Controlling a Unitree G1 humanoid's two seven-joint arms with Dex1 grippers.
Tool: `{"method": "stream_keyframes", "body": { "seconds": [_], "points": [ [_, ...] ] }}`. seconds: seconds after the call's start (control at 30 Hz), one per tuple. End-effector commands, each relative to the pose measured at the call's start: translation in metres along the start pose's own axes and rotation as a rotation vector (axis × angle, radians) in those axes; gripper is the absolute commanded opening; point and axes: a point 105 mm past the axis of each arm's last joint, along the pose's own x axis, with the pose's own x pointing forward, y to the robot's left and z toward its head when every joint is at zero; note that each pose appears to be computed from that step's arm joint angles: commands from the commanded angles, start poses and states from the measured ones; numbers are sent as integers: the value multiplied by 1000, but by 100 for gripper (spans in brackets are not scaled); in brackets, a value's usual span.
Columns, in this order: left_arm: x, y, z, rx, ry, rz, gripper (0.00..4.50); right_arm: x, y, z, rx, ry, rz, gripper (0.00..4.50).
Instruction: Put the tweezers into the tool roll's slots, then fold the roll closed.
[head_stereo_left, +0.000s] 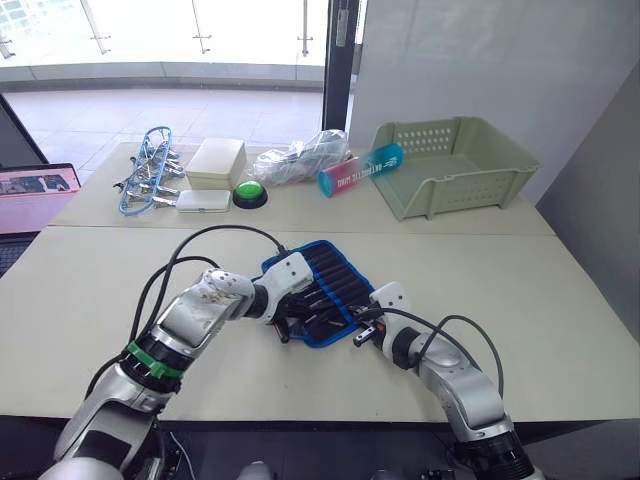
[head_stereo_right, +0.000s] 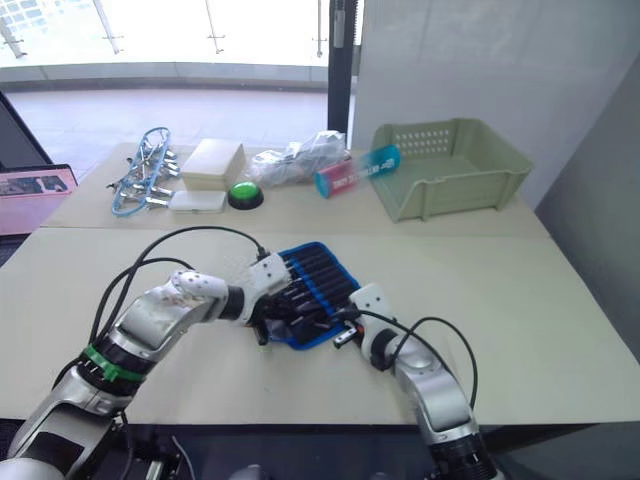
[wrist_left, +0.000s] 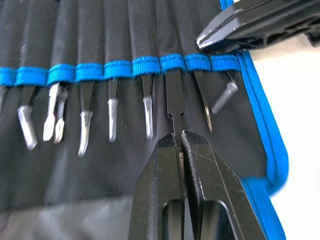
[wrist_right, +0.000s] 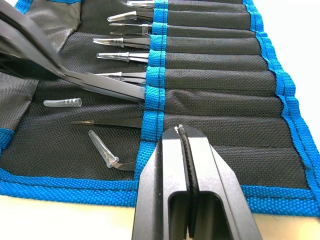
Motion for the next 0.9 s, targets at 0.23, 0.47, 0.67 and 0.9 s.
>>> {"method": "stream_keyframes", "body": {
  "seconds": [0.23, 0.47, 0.67, 0.9],
  "points": [
    [36, -15, 14, 10, -42, -44, 4, -2, 1, -35, 54, 136, -13, 0],
    [51, -13, 21, -14, -89, -44, 4, -2, 2, -35, 51, 138, -6, 0],
    [32, -6, 29, -13, -139, -27, 69, -2, 1, -35, 48, 140, -5, 0],
    [-16, -2, 42, -17, -247, 0, 297, -1, -1, -34, 45, 135, -4, 0]
  ]
}}
